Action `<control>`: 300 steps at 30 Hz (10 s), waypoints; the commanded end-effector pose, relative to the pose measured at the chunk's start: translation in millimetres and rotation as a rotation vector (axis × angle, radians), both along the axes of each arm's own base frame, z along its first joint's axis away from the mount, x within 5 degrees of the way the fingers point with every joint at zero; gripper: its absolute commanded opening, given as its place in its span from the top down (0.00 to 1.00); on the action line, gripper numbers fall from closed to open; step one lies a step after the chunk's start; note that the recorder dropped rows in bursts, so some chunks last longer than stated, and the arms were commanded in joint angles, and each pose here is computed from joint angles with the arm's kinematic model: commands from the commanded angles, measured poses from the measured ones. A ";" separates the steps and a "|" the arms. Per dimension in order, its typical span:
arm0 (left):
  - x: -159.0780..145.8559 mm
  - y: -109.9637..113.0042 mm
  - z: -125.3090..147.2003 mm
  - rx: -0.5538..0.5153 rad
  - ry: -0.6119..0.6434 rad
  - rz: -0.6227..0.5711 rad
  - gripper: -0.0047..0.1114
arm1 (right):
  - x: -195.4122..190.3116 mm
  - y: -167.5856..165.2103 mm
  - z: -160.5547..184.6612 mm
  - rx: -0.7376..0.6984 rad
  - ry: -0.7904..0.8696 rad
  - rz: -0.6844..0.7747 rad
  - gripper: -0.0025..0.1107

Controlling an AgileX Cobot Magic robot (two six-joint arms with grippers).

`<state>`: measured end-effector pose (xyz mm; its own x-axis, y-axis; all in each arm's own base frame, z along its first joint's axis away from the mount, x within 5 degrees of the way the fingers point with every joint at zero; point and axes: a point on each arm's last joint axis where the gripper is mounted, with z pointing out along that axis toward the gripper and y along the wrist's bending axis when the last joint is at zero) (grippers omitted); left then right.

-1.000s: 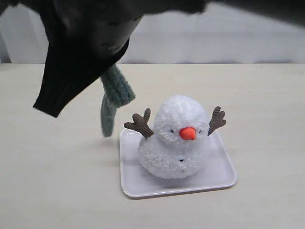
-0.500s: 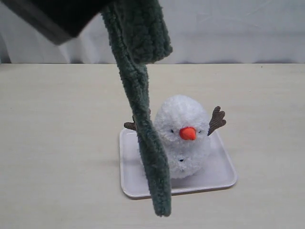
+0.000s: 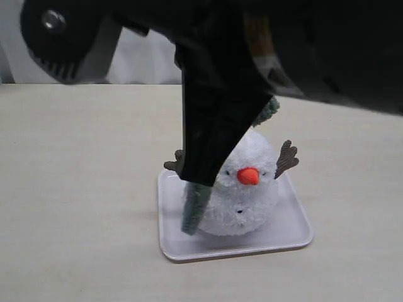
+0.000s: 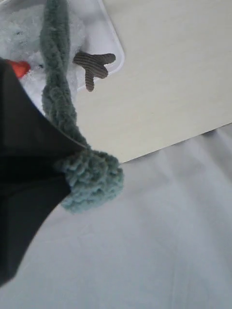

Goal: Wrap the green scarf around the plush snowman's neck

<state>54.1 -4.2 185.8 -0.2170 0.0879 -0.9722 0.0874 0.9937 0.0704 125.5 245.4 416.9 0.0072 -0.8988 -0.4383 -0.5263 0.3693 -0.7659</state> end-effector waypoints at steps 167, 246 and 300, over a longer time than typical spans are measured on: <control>0.1 -0.4 -0.1 0.001 -0.009 -0.007 0.96 | 89.4 -90.0 -108.1 0.290 0.491 -0.260 0.55; 0.1 -0.4 -0.1 0.001 -0.009 -0.007 0.96 | 143.5 -96.9 -103.0 0.236 0.546 -0.085 0.94; 0.1 -0.4 -0.1 0.001 -0.009 -0.007 0.96 | 149.6 -99.3 -97.5 0.380 0.500 -0.220 0.58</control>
<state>54.1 -4.2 185.8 -0.2170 0.0879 -0.9722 0.0874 0.9937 0.0704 283.9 150.7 306.7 -0.4541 -0.6512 -0.6081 -0.6743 0.6972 -0.2432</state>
